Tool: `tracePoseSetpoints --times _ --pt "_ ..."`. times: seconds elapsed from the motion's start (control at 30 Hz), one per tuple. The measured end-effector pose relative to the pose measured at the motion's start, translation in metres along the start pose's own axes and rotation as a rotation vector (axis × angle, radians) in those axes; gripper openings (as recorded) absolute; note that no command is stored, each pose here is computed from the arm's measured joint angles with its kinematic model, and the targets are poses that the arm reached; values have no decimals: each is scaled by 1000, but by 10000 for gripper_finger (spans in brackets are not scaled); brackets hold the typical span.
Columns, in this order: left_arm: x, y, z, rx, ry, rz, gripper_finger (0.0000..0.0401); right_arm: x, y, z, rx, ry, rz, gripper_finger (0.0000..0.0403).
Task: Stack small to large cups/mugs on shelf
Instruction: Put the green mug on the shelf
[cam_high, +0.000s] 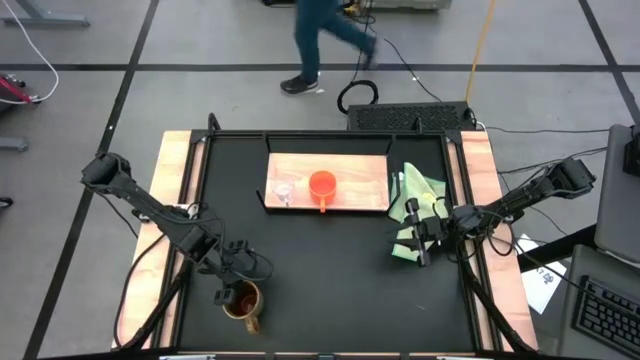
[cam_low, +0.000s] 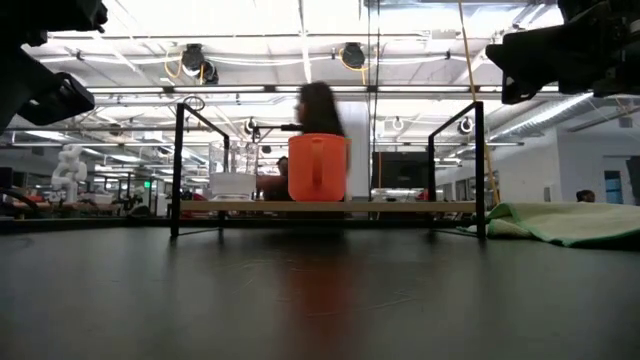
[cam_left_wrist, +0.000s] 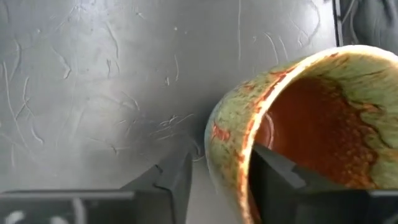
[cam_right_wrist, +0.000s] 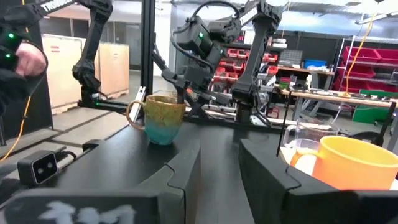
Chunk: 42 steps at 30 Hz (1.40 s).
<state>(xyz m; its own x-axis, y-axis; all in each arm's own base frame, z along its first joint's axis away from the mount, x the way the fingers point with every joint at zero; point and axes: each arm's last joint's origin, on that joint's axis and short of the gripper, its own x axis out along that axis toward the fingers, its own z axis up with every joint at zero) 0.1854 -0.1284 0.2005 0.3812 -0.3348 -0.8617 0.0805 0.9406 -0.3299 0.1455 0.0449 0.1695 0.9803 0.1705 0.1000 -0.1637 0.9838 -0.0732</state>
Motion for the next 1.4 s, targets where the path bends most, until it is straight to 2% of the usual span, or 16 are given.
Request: tracePoseSetpoints --times 0.23,0.57,0.67,0.87,1.0,1.13,1.4 --pt "0 1 -1 27 0 9 37 0 0 1 2 -14 -1 102" --pt "-3 -4 9 202 -98 19 34 0 0 2 2 -16 -2 102" --pt "-9 -5 17 210 -122 19 34 0 0 2 1 -16 -1 102" --pt "-22 4 47 201 -179 61 34 0 0 2 -1 -16 -2 102" --pt "-22 11 73 240 -109 127 34 0 0 2 -1 -16 -2 102" --pt "-13 15 100 283 -30 173 34 0 0 1 0 -15 -1 102" --pt "13 16 153 404 22 148 34 0 0 2 -1 -16 -2 102"
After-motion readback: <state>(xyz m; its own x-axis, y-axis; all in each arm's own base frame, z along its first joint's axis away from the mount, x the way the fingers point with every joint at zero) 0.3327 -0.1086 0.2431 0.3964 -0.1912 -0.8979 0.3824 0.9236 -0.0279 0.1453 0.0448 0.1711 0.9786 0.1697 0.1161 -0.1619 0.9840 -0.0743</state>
